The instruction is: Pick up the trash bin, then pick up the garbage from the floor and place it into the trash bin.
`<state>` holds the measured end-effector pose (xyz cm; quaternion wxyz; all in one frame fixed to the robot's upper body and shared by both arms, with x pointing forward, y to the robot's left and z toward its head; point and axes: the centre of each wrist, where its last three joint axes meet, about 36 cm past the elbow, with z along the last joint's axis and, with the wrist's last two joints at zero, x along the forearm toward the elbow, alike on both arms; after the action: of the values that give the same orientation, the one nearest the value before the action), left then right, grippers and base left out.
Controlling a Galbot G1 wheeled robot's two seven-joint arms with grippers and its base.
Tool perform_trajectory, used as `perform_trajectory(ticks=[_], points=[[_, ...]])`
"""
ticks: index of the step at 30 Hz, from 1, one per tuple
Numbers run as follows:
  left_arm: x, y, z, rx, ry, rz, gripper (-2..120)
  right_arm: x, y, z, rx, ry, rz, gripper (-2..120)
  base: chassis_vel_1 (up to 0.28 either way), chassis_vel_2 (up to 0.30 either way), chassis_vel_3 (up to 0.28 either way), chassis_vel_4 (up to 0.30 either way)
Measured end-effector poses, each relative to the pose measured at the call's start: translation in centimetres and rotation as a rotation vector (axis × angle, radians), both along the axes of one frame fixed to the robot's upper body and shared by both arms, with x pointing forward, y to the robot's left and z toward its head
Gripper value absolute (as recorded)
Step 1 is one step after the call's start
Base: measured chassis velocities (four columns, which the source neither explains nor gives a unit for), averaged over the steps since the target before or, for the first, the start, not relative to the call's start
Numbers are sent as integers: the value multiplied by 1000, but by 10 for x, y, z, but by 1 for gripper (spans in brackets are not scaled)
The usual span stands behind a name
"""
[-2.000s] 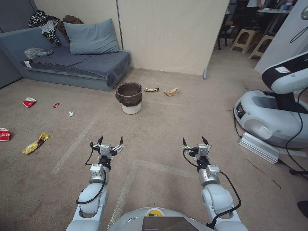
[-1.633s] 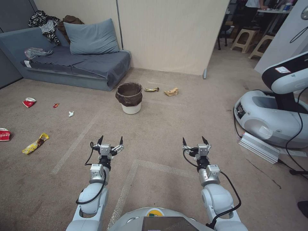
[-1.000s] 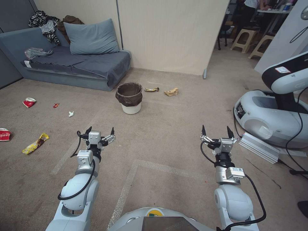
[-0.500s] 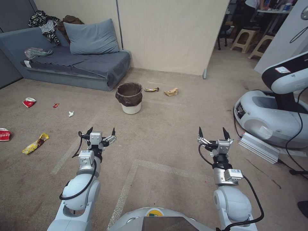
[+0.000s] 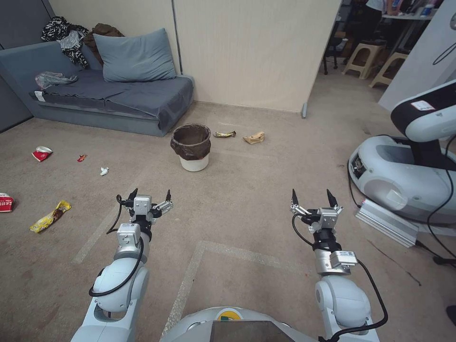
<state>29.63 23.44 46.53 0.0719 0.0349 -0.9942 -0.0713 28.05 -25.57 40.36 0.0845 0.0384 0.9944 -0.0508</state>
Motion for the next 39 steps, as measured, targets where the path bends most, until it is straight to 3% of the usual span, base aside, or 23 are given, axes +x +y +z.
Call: perform_trajectory(ticks=[39], points=[[-1,0,1,-3,-9,2,100,-1,-2,-9,-32,10,23,100,-262,264,271,-269]])
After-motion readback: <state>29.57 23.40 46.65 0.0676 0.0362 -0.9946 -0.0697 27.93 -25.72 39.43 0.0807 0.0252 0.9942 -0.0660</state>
